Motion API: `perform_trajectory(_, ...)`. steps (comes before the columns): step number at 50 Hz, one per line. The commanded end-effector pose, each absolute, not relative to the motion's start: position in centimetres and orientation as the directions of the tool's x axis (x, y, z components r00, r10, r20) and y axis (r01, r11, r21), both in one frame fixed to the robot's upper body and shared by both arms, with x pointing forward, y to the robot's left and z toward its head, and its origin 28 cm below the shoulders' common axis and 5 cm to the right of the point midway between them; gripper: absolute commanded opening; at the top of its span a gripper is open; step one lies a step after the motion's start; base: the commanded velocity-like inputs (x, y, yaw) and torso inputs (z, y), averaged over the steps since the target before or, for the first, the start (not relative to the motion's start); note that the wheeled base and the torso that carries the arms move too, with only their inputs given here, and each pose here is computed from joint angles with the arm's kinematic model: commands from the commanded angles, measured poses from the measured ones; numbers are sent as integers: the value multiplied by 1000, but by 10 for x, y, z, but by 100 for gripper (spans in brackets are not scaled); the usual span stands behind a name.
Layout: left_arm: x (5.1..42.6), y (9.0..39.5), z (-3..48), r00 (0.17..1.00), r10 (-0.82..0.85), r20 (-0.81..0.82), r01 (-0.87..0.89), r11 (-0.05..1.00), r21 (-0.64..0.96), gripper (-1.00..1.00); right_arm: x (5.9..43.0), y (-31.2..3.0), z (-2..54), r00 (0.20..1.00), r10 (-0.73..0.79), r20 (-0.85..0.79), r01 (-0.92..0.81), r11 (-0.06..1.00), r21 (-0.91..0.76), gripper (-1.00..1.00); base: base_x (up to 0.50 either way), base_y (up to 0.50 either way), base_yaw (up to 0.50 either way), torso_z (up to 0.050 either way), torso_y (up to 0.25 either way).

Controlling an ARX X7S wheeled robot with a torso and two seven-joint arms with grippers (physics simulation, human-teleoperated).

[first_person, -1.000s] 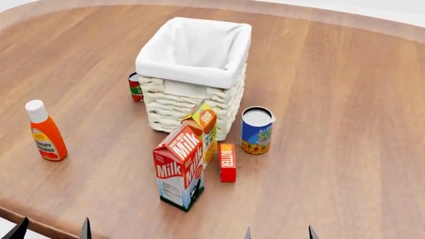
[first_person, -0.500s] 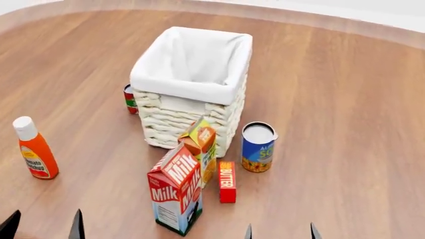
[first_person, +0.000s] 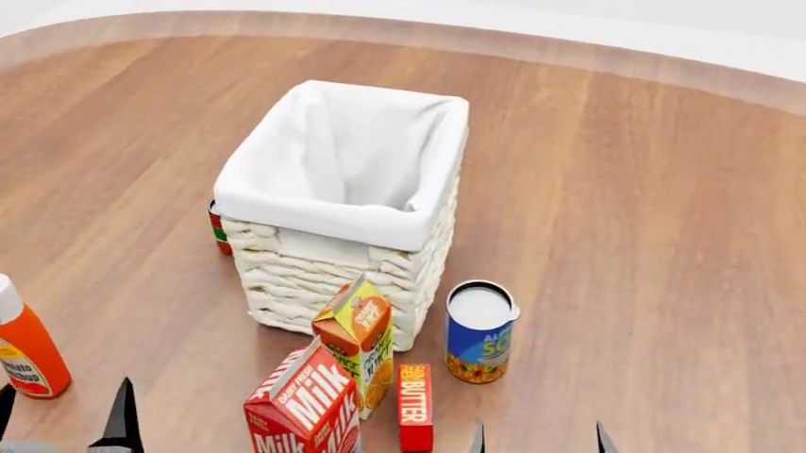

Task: Pick up the butter and put it in the basket.

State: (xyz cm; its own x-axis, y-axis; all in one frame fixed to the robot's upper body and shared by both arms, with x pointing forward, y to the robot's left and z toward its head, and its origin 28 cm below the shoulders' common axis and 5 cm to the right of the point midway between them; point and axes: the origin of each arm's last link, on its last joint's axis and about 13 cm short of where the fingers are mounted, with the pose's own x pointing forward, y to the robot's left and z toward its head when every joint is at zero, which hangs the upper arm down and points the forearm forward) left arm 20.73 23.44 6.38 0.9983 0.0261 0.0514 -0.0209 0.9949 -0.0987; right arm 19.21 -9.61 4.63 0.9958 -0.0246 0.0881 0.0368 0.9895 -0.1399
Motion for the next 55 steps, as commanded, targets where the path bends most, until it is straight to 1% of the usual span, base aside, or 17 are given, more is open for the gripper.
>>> perform_trajectory(1, 206, 238, 73, 997, 40, 67, -32, 992, -120, 100, 192, -96, 46, 998, -15, 67, 25, 987, -157, 100, 0, 0, 0, 0, 0)
perform_trajectory(9, 205, 241, 79, 996, 52, 76, -43, 992, -117, 100, 191, -95, 48, 997, -5, 77, 17, 989, -150, 100, 402, 185, 0, 0, 0)
perform_trajectory(10, 205, 241, 79, 996, 50, 79, -41, 992, -116, 100, 191, -96, 49, 995, -29, 95, 44, 987, -154, 100, 460, 211, 0, 0, 0)
perform_trajectory(15, 205, 241, 80, 996, 51, 78, -41, 992, -118, 100, 192, -96, 48, 996, -38, 85, 51, 987, -155, 100, 0, 0, 0, 0, 0)
perform_trajectory(16, 203, 243, 82, 996, 44, 82, -35, 993, -115, 100, 192, -96, 51, 994, -70, 90, 84, 982, -166, 100, 0, 0, 0, 0, 0)
perform_trajectory(18, 203, 243, 83, 996, 42, 84, -32, 993, -115, 100, 192, -96, 52, 993, -73, 93, 88, 982, -166, 100, 0, 0, 0, 0, 0)
perform_trajectory(31, 203, 242, 82, 996, 39, 84, -29, 993, -111, 100, 192, -96, 53, 992, -78, 101, 93, 983, -156, 100, 0, 0, 0, 0, 0)
perform_trajectory(33, 203, 242, 81, 996, 38, 82, -28, 994, -109, 100, 192, -96, 52, 993, -57, 100, 71, 987, -142, 100, 39, 11, 0, 0, 0)
perform_trajectory(36, 203, 242, 81, 996, 37, 83, -27, 994, -108, 100, 192, -96, 53, 992, -76, 97, 90, 984, -154, 100, 455, 128, 0, 0, 0)
perform_trajectory(46, 203, 243, 82, 995, 34, 98, -25, 995, -95, 100, 191, -96, 53, 991, -82, 106, 99, 981, -168, 100, 0, 0, 0, 0, 0)
perform_trajectory(55, 203, 244, 84, 994, 42, 96, -31, 994, -108, 100, 192, -96, 53, 991, -84, 106, 101, 980, -169, 100, 0, 0, 0, 0, -233)
